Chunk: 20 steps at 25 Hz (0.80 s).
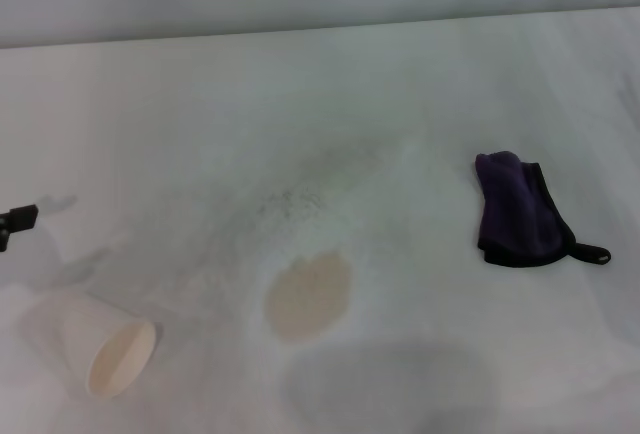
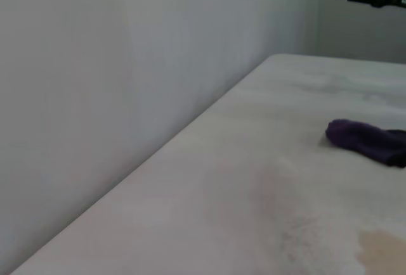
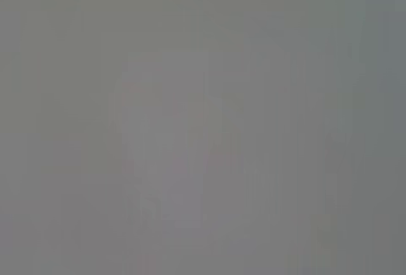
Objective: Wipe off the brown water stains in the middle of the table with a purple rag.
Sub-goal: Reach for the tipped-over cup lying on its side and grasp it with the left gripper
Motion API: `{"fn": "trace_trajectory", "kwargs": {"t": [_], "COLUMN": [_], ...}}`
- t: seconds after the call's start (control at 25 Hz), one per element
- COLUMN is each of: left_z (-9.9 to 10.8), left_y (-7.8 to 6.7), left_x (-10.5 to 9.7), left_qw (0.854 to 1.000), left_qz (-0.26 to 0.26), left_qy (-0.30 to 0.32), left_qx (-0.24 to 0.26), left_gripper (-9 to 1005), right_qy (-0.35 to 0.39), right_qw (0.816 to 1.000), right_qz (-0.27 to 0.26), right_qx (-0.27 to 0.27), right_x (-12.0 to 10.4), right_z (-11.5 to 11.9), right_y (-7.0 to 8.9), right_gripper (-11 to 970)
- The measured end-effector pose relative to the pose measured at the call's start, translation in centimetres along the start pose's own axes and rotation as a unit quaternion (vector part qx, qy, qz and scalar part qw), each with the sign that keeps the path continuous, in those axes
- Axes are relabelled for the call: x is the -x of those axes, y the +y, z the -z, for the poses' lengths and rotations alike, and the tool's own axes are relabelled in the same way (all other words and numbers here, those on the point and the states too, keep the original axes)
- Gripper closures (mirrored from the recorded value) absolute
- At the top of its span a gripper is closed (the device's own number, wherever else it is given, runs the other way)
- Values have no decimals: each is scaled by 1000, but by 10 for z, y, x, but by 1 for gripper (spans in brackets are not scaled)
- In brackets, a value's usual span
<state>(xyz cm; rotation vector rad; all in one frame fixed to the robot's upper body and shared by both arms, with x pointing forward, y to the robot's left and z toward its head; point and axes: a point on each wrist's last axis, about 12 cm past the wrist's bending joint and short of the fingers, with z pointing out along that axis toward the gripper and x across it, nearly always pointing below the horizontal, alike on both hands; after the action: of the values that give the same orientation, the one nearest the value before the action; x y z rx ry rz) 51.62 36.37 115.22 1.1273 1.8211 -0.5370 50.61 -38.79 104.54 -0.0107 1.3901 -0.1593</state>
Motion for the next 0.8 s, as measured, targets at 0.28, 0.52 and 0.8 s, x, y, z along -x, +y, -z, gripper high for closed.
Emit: {"fn": "trace_trajectory", "kwargs": {"t": [0.28, 0.52, 0.8], "left_z": [6, 1, 11], "left_y": [-2, -2, -3], "left_x": [8, 11, 22], "left_qw": [999, 996, 985], "left_qz": [34, -7, -111], "left_qy": [-6, 49, 108], "left_qx": [-30, -73, -77], "left_gripper": [121, 122, 121], "right_qy": [-4, 4, 18], "right_qw": [1000, 1000, 998], "right_qz": [9, 5, -7], "right_qx": [-3, -13, -51], "right_x": [3, 1, -3], "right_z": [-6, -5, -5], "right_y": [-3, -4, -11], "right_gripper": [88, 88, 88]}}
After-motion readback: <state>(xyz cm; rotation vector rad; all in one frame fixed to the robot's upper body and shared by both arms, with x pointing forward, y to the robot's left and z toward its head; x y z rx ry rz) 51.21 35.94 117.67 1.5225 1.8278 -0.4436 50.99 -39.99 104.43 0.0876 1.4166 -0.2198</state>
